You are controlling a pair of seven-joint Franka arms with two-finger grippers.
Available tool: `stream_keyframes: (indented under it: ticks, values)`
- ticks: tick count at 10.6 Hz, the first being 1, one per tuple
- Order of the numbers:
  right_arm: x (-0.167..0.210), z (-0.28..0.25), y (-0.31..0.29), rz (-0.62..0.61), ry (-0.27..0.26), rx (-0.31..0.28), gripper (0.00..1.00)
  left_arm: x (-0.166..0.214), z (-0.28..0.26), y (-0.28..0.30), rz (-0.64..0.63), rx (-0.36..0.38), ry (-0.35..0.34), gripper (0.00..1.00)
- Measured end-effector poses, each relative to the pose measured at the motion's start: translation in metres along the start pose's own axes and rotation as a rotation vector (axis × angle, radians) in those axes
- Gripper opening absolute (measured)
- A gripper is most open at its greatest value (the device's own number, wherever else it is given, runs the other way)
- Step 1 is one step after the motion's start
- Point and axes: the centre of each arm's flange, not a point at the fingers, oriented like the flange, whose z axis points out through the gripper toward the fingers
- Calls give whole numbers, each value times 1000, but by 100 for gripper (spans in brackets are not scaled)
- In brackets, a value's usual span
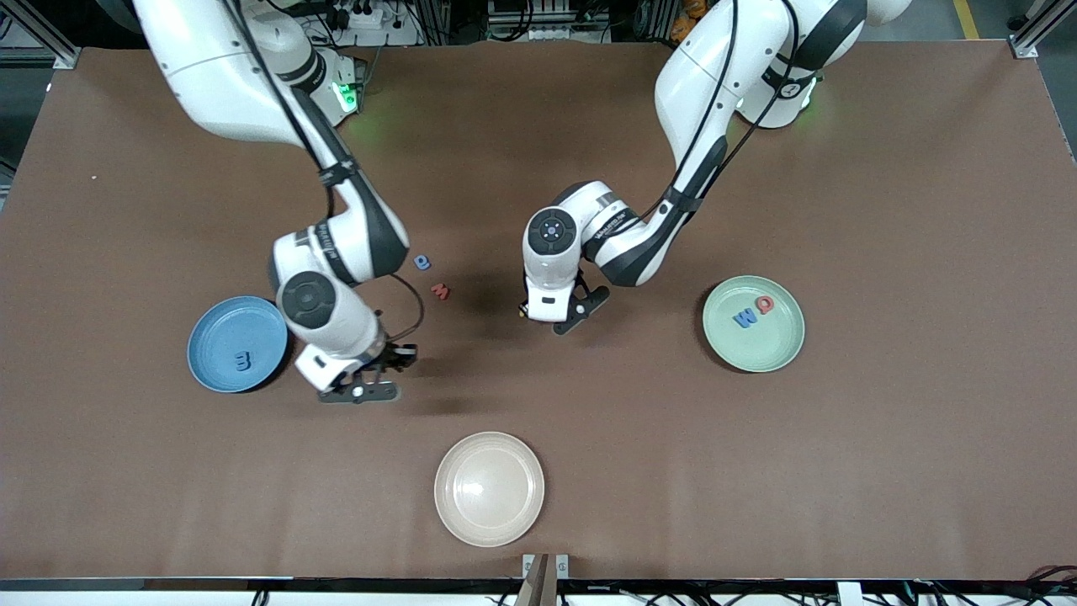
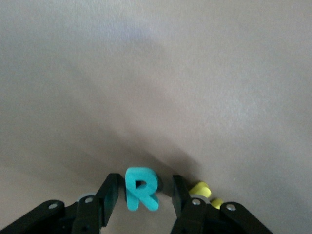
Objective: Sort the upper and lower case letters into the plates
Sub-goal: 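Place the u on the blue plate while the left gripper carries R, then release the R on the green plate while the right gripper reaches w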
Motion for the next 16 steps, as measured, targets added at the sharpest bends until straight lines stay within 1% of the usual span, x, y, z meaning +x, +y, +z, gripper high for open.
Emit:
stream_keyframes:
  ticks: [2,4,5,6,8,9,10,11,12,13,15,16]
  values:
    - [9,3,66,7,-44,-66,26,-3,0,0,3,1,0,52]
    - [9,14,125,-12,-72,-165,26,-4,0,0,3,2,0,50]
    - [7,20,150,-32,-86,-197,26,-4,-1,0,3,8,1,42]
    - [4,23,172,-58,-96,-207,26,-3,-4,0,14,7,2,29]
    - [-3,23,214,-104,-98,-196,26,6,-4,-1,72,14,-2,29]
    - [-7,24,231,-112,-95,-190,26,22,-5,-4,108,36,-16,29]
    - [-10,25,241,-113,-92,-186,26,50,-8,-11,145,73,-56,29]
    - [-12,27,242,-114,-93,-185,28,82,-14,-20,186,107,-97,29]
    - [-12,28,240,-118,-93,-183,40,112,-27,-30,243,136,-128,29]
    - [-13,27,237,-122,-92,-181,54,137,-46,-42,321,164,-156,29]
    - [-15,25,232,-126,-92,-178,81,171,-84,-70,467,234,-218,29]
    - [-16,24,229,-117,-91,-167,95,186,-97,-89,534,254,-245,29]
